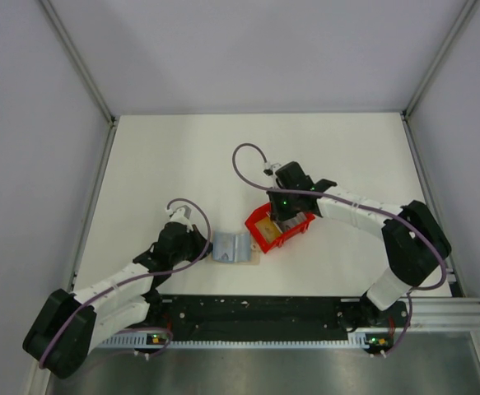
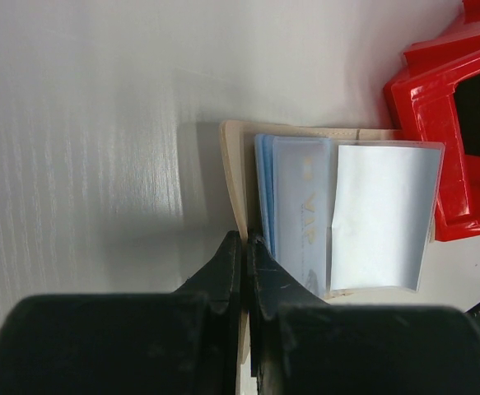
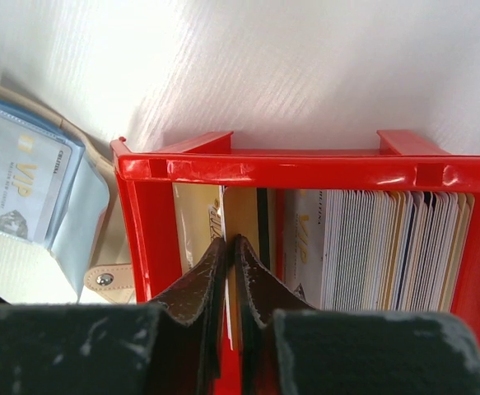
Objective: Put the credit cards into the card holder
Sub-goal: Pick up the credit card from the storage box.
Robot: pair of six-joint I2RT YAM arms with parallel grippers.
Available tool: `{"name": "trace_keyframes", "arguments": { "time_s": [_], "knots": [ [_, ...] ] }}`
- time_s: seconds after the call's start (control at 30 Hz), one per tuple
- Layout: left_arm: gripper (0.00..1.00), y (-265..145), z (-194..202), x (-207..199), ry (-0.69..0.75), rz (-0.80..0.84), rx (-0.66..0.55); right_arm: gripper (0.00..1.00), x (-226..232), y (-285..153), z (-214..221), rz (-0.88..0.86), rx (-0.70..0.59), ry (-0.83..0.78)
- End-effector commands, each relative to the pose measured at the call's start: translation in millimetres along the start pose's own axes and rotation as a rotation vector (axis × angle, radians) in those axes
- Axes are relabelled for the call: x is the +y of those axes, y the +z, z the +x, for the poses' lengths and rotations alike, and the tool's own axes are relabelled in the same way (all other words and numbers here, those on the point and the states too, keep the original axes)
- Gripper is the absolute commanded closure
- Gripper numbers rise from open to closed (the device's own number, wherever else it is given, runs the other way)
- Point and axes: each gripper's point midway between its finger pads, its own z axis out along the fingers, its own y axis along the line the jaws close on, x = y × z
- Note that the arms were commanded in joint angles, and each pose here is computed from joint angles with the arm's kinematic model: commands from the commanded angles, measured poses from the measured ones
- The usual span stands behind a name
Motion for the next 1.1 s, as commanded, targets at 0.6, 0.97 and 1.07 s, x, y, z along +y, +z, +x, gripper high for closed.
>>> {"name": "trace_keyframes", "arguments": {
  "time_s": [0.6, 0.97, 1.07],
  "knots": [
    [1.00, 1.9, -15.7, -14.5, 0.019, 0.042, -0.046, 0.90, 14.8, -3.7, -10.1, -0.104, -0.030, 0.027],
    [1.00, 2.0, -17.1, -15.8, 0.019, 0.045, -0.048, 0.97, -6.5, -14.3, -22.2, 0.021, -0.104, 0.032],
    [1.00, 1.9, -16.8, -15.5, 0.021, 0.043, -0.047, 0.99, -11.3, -11.1, -20.6, 0.045, -0.097, 0.036]
  ]
}}
